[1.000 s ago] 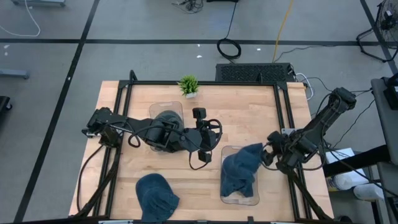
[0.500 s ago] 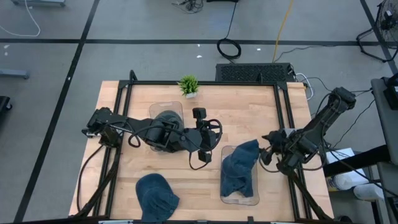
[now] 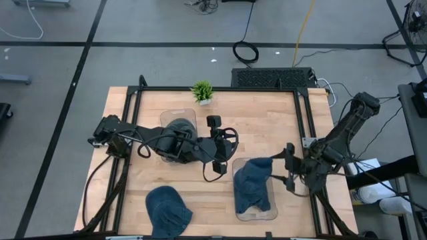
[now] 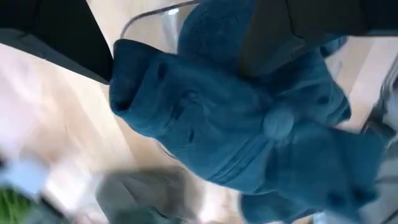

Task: Pick & Place hat
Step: Put the blue cap into the bottom transparent bin

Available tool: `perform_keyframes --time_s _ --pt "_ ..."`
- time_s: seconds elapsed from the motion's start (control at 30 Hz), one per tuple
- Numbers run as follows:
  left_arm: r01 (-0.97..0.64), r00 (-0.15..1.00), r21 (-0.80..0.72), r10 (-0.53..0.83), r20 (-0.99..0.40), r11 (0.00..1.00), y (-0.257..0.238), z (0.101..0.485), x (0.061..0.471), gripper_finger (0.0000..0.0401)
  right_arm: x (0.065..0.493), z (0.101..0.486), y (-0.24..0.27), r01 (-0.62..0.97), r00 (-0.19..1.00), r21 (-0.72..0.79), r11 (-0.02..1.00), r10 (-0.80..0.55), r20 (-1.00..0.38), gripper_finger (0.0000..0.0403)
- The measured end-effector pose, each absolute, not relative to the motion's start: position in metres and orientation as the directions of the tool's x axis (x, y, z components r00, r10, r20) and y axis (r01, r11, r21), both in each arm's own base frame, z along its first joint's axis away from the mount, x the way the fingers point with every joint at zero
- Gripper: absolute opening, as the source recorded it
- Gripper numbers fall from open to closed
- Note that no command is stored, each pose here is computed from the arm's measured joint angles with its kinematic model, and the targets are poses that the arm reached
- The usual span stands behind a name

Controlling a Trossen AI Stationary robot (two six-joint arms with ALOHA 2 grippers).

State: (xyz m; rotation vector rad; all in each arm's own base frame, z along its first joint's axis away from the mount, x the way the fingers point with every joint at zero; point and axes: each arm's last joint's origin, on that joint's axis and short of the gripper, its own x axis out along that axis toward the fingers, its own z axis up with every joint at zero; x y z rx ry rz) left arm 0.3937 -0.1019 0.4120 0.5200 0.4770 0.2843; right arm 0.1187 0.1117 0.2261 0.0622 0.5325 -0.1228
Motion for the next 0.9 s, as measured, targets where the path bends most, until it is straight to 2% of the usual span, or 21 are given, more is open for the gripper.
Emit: perform_keyframes --time_s 0.4,0.6,0.8,0.9 --pt "-0.139 0.853 0.536 0.375 -0.362 0.833 -0.102 0.412 0.394 0.0115 0.127 0.229 0.120 -0.058 0.886 -0.284 0.957 -0.081 -0.456 0.0333" --pt "-0.139 0.853 0.536 0.376 -0.362 0.833 -0.102 0.412 0.394 0.0115 0.131 0.230 0.121 -0.060 0.905 -0.522 0.851 -0.174 -0.388 0.0328" --pt "-0.139 0.853 0.536 0.376 -0.362 0.833 -0.102 0.412 0.394 0.0115 0.141 0.220 0.132 -0.124 0.898 -0.638 0.760 -0.187 -0.398 0.0316" --pt "-0.139 0.853 0.536 0.376 -0.362 0.833 -0.102 0.412 0.394 0.0115 0.147 0.218 0.138 -0.126 0.906 -0.650 0.750 -0.180 -0.382 0.0314"
